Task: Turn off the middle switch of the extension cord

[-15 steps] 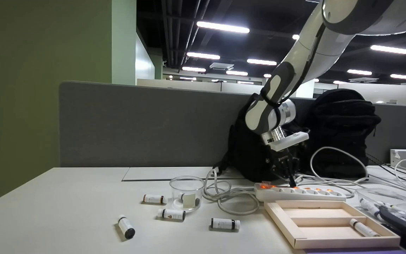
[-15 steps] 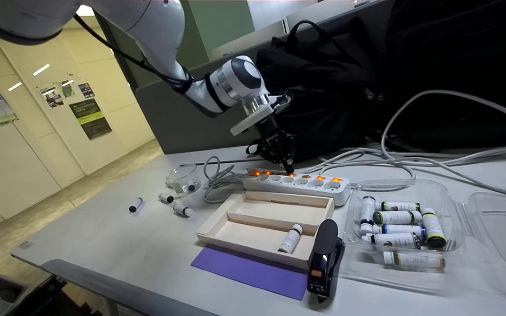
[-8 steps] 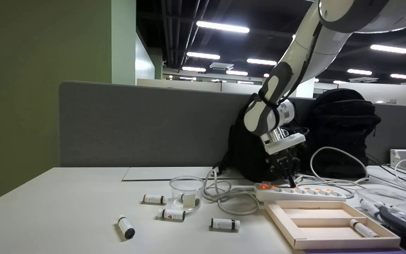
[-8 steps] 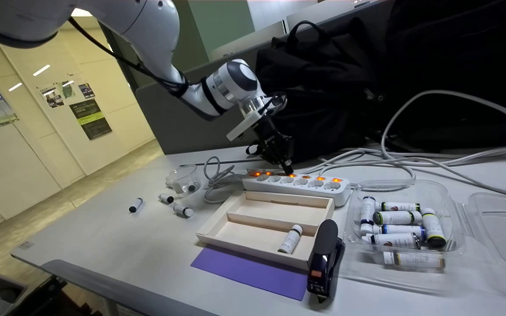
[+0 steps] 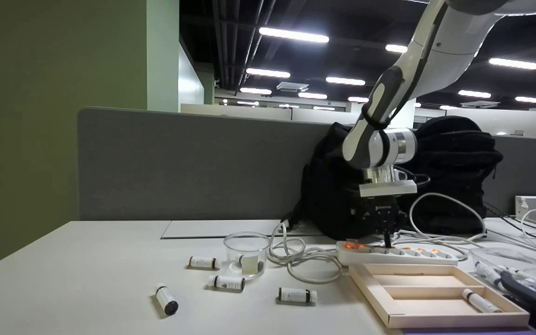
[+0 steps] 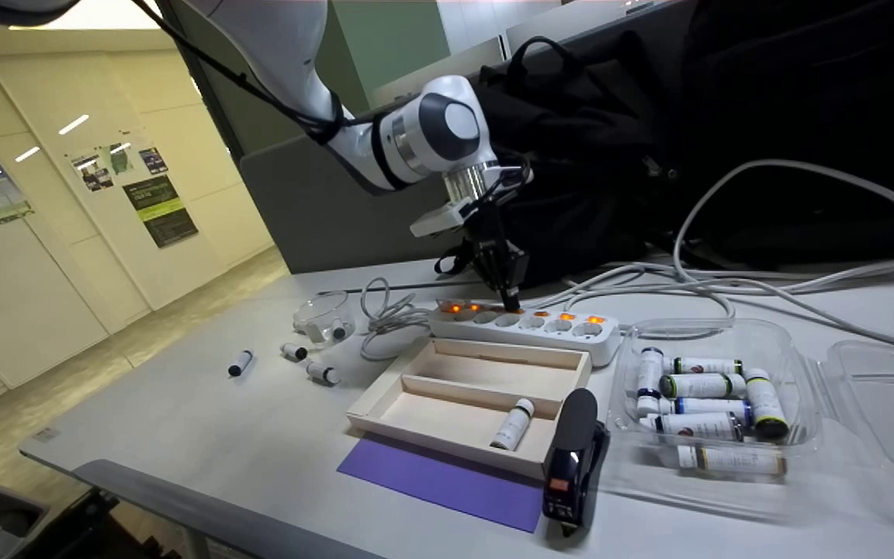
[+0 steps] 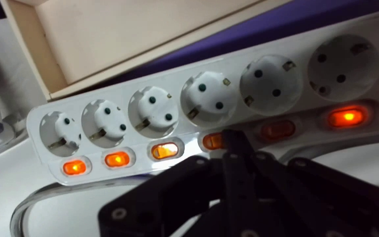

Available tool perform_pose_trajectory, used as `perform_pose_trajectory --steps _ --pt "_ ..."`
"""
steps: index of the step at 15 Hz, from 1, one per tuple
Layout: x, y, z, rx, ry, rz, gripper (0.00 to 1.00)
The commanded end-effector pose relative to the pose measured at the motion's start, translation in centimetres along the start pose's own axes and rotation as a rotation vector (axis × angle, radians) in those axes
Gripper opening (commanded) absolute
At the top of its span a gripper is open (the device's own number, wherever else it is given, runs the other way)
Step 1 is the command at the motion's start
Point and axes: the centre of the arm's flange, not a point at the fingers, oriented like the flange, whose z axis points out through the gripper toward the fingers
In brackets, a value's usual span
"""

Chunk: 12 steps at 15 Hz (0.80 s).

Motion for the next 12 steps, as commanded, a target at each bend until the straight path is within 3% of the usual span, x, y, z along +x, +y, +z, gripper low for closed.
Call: perform_pose_trajectory --steps 1,6,7,9,10,12 --pt "-2.1 2.7 0.8 0.119 -0.004 0.159 0.0" --pt "0.1 4.1 -9.1 0.257 -0.018 0.328 0.0" --pt "0.5 4.4 -11.4 0.265 -0.031 0.343 0.26" --pt "0.7 5.3 -15.3 0.25 -0.116 0.341 0.33" --pt "0.4 4.6 -11.4 0.244 -0.056 0.297 0.15" --pt "-0.1 5.4 -14.9 0.25 -0.088 0.298 0.29"
